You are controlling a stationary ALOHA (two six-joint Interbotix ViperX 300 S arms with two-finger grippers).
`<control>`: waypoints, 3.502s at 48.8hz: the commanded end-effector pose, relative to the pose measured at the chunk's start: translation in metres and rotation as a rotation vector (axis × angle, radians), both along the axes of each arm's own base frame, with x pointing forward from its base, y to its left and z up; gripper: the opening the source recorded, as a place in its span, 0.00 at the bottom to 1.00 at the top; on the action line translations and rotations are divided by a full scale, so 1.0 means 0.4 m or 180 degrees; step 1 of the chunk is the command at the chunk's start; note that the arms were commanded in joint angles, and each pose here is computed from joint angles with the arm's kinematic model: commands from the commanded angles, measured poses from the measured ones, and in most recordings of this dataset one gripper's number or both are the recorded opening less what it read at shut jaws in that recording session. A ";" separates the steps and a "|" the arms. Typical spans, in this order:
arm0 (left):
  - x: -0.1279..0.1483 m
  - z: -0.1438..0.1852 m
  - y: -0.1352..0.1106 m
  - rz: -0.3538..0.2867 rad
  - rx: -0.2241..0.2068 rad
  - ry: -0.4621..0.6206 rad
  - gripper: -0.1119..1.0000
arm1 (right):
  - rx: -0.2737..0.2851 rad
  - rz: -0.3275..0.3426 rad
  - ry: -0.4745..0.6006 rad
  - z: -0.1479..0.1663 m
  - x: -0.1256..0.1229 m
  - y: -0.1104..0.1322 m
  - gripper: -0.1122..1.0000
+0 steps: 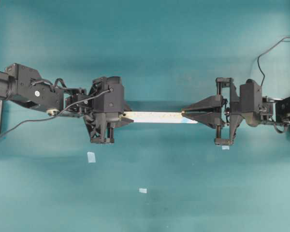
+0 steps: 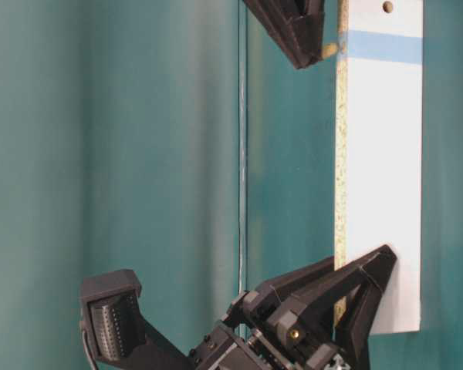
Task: Insert the rod into the hole on the wooden board.
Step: 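Push the peg into the board's end hole with the right gripper, then open the right gripper and retract it rightward from the board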
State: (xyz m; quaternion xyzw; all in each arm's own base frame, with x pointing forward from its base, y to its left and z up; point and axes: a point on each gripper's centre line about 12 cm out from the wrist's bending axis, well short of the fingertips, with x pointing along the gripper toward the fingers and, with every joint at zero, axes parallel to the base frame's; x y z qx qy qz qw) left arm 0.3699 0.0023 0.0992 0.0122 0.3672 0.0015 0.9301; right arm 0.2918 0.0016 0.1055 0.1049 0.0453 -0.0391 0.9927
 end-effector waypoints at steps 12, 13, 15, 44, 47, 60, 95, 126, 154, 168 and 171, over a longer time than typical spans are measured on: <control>0.001 0.013 0.000 0.0002 -0.0004 -0.0039 0.39 | 0.0010 0.0018 -0.0030 -0.002 0.009 0.007 0.19; 0.001 0.013 -0.002 -0.0002 -0.0005 -0.0039 0.39 | 0.0014 0.0017 -0.0025 -0.003 0.009 0.006 0.19; 0.001 0.012 -0.002 -0.0002 -0.0005 -0.0034 0.39 | 0.0009 0.0018 -0.0020 -0.004 0.010 0.006 0.19; -0.003 0.009 -0.002 -0.0002 -0.0005 -0.0020 0.39 | 0.0022 0.0012 0.0096 -0.020 -0.013 0.007 0.19; -0.002 0.010 -0.002 -0.0002 -0.0005 -0.0025 0.39 | 0.0026 0.0026 0.0106 -0.021 -0.015 0.010 0.19; -0.003 0.009 -0.001 0.0001 -0.0008 -0.0020 0.39 | 0.0039 0.0102 0.0247 -0.035 -0.018 0.029 0.19; -0.002 0.011 -0.001 0.0012 -0.0018 -0.0030 0.39 | 0.0099 0.0063 0.0821 -0.092 -0.002 0.046 0.19; 0.002 0.013 -0.010 -0.0021 -0.0014 -0.0044 0.39 | 0.0248 0.0006 0.1446 -0.090 -0.066 0.039 0.19; 0.010 0.021 -0.021 -0.0024 -0.0055 -0.0073 0.39 | 0.0367 -0.0029 0.1454 -0.049 -0.014 0.045 0.52; 0.010 0.021 -0.021 -0.0023 -0.0054 -0.0073 0.39 | 0.0427 0.0013 0.1009 0.068 -0.018 0.042 0.96; 0.010 0.021 -0.021 -0.0027 -0.0051 -0.0073 0.39 | 0.0414 0.0017 0.0961 0.087 -0.022 0.038 0.97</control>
